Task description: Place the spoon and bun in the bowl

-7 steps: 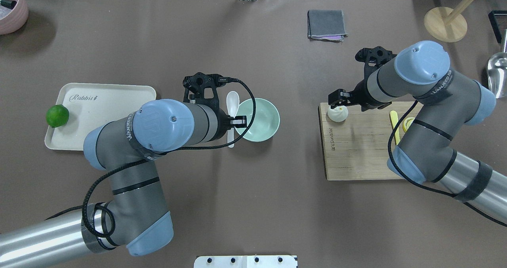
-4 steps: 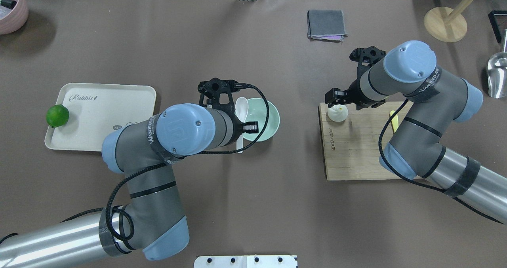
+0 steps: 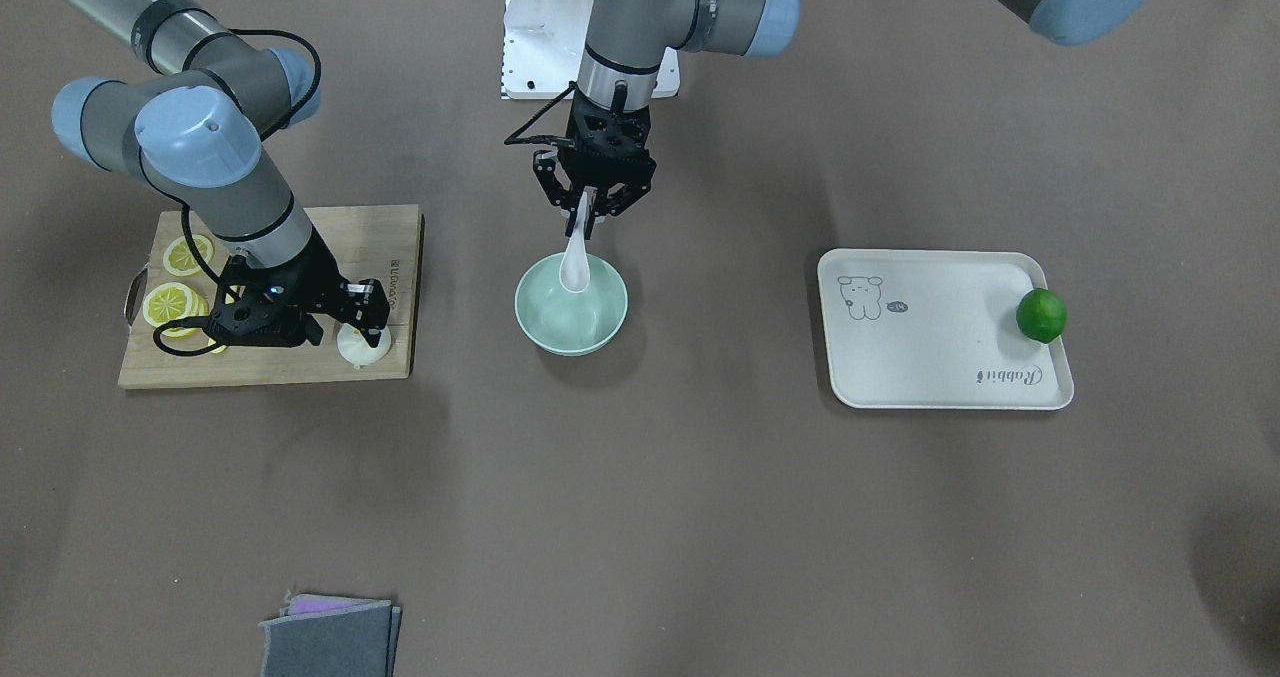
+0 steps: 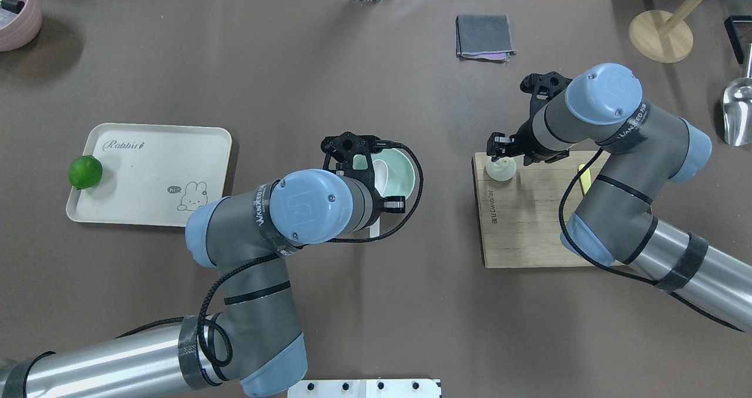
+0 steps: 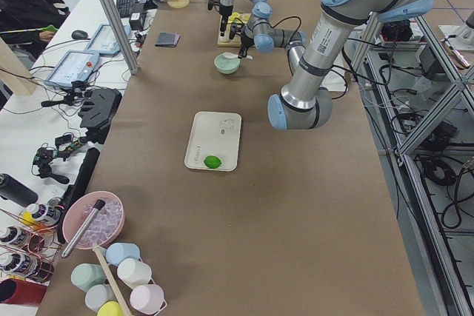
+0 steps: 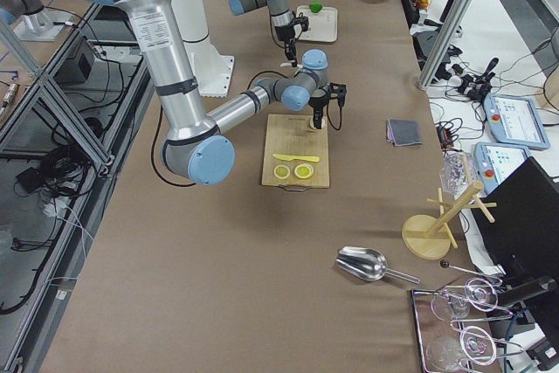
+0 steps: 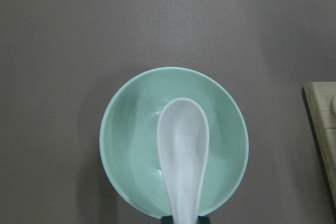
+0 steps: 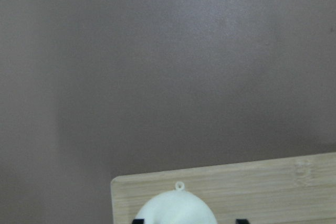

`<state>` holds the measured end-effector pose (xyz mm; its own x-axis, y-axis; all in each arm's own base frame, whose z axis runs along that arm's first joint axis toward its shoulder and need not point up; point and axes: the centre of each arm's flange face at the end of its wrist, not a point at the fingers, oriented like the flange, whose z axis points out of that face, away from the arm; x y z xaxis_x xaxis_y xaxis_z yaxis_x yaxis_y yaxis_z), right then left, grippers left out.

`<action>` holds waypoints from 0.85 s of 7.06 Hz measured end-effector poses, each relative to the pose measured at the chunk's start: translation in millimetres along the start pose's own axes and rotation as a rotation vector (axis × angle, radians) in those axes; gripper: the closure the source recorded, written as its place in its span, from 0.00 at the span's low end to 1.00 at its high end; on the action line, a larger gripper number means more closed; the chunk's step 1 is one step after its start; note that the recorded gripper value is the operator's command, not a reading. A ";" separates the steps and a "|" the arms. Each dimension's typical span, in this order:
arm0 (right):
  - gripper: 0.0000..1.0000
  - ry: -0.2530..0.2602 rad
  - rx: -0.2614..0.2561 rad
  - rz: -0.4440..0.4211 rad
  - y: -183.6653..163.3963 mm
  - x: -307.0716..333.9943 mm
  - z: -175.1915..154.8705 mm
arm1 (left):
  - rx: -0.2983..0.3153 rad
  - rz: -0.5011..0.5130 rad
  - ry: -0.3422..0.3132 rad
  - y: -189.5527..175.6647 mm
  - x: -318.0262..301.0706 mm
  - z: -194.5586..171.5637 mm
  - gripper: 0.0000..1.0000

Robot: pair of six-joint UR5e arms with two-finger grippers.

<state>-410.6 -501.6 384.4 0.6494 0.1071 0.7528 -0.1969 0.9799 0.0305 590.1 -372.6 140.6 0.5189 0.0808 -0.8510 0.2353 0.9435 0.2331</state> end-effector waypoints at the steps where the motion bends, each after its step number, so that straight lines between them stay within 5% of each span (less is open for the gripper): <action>1: 0.52 -0.001 0.000 0.005 0.3 -2.3 0.1 | -0.002 0.001 -0.002 0.8 1.1 1.5 1.00; 3: 1.00 -0.002 -0.002 0.013 1.8 -7.4 0.8 | -0.004 0.003 -0.006 1.4 1.4 2.7 1.00; 4: 1.00 -0.003 -0.004 0.013 2.8 -8.7 1.3 | -0.004 0.005 -0.008 1.6 0.7 3.2 0.63; 5: 1.00 -0.005 -0.004 0.012 3.1 -10.2 0.8 | -0.006 0.006 -0.012 1.9 -0.3 4.8 0.01; 6: 1.00 -0.009 -0.003 0.011 2.5 -12.1 -0.9 | -0.006 0.005 -0.013 2.0 -0.5 5.8 0.02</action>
<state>-418.3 -500.2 374.9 0.6406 0.1168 0.7589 -0.2022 0.9791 0.0199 595.1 -372.6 144.3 0.5306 0.0818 -0.8436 0.2274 0.9451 0.2346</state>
